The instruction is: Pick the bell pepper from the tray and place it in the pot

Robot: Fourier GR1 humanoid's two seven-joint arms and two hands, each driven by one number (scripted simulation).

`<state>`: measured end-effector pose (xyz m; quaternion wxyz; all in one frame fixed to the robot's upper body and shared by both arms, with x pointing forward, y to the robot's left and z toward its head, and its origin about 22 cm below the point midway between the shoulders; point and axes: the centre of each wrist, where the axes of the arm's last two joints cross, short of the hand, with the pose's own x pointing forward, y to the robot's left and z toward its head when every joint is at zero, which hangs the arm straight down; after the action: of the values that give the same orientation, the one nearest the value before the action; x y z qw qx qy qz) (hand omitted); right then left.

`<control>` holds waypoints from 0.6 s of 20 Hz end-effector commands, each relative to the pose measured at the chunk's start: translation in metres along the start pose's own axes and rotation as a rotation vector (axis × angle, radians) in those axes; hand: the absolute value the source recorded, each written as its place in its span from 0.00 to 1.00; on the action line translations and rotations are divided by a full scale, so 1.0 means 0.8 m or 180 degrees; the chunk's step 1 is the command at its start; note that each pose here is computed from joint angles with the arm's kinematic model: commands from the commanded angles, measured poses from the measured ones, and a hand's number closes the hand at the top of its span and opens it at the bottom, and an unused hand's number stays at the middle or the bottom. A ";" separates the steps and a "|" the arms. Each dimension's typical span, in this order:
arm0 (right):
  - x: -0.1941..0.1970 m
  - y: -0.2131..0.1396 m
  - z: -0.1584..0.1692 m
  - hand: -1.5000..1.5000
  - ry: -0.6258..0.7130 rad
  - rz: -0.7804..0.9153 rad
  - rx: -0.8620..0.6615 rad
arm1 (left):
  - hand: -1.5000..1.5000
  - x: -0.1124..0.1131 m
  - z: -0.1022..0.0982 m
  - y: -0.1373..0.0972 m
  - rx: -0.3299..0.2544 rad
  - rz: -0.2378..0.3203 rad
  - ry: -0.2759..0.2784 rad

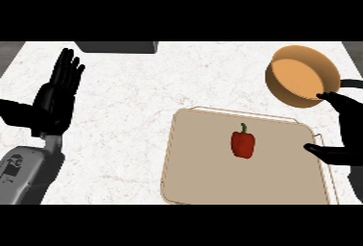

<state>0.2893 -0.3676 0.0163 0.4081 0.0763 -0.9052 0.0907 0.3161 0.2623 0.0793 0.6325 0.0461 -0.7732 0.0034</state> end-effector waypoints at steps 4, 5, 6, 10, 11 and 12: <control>-0.007 -0.050 0.044 0.00 -0.0232 0.0449 0.0615 | 0.50 0.005 0.000 -0.007 -0.0019 0.0085 -0.0017; -0.005 -0.053 0.044 0.00 -0.0184 0.0511 0.0741 | 0.50 -0.002 0.005 -0.002 0.0023 0.0045 0.0002; 0.005 -0.066 0.035 0.00 -0.0086 0.0604 0.0917 | 0.50 -0.006 0.007 -0.001 -0.0002 0.0088 0.0007; 0.002 -0.054 0.029 0.00 0.0105 0.0982 0.1420 | 0.50 0.014 0.014 -0.012 -0.0053 0.0117 -0.0013; 0.001 -0.055 0.028 0.00 0.0129 0.1062 0.1515 | 0.50 -0.006 0.018 -0.001 0.0034 0.0110 0.0006; 0.006 -0.065 0.017 0.00 0.0161 0.1046 0.1515 | 0.50 0.003 0.018 0.006 0.0027 0.0064 0.0034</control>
<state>0.2828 -0.4139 0.0119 0.4373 -0.0223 -0.8423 0.3144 0.3086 0.2605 0.0791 0.6330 0.0365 -0.7732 0.0131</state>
